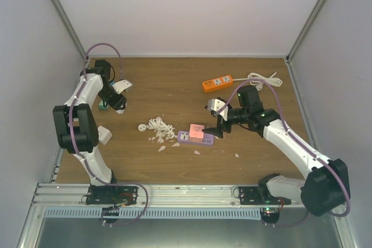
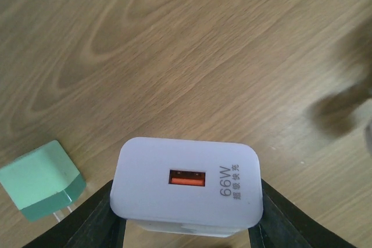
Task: Pull the plug off the socket
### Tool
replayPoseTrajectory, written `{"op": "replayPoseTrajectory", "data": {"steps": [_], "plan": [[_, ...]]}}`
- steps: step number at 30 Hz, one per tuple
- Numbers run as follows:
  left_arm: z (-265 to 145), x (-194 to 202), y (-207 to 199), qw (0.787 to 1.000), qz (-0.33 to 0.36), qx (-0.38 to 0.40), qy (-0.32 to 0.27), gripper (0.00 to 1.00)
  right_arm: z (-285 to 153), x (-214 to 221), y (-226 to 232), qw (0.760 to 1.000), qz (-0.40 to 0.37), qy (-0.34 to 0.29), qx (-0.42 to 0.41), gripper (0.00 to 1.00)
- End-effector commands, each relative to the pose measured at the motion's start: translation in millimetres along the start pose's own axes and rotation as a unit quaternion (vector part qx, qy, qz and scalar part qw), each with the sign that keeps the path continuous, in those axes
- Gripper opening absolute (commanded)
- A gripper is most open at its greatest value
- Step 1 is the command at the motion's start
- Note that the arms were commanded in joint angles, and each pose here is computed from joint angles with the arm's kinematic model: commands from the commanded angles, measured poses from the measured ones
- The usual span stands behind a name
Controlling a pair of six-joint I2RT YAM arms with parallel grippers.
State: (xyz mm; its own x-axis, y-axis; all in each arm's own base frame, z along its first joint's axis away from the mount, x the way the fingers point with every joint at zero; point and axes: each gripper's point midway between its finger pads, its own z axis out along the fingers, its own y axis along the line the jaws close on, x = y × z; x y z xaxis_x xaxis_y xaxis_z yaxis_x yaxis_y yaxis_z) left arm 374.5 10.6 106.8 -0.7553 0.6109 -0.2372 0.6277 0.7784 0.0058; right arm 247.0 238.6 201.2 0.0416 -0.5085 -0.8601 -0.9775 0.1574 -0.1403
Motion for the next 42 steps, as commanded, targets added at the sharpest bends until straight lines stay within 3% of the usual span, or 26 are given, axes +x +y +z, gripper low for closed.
{"op": "replayPoseTrajectory", "data": {"steps": [1,20,23,34,42], "plan": [[6.2,12.8,17.3,0.998,-0.031,-0.016,0.056,0.30,1.1,9.5,3.9,1.000,0.012,0.007,-0.007,1.00],[56.2,24.1,39.2,0.991,-0.058,-0.024,0.115,0.39,5.2,17.2,6.9,1.000,0.013,0.014,-0.017,0.99],[57.4,21.5,38.6,0.992,-0.059,-0.021,0.109,0.46,4.8,17.3,0.5,1.000,0.014,0.016,0.004,1.00],[34.1,3.9,31.1,0.998,-0.041,-0.025,0.043,0.96,5.7,29.4,-24.5,0.996,0.026,0.044,0.069,1.00],[-23.5,-34.6,26.8,0.995,-0.010,-0.058,-0.076,0.99,-7.6,15.1,-34.0,0.992,0.001,0.016,0.123,0.99]]}}
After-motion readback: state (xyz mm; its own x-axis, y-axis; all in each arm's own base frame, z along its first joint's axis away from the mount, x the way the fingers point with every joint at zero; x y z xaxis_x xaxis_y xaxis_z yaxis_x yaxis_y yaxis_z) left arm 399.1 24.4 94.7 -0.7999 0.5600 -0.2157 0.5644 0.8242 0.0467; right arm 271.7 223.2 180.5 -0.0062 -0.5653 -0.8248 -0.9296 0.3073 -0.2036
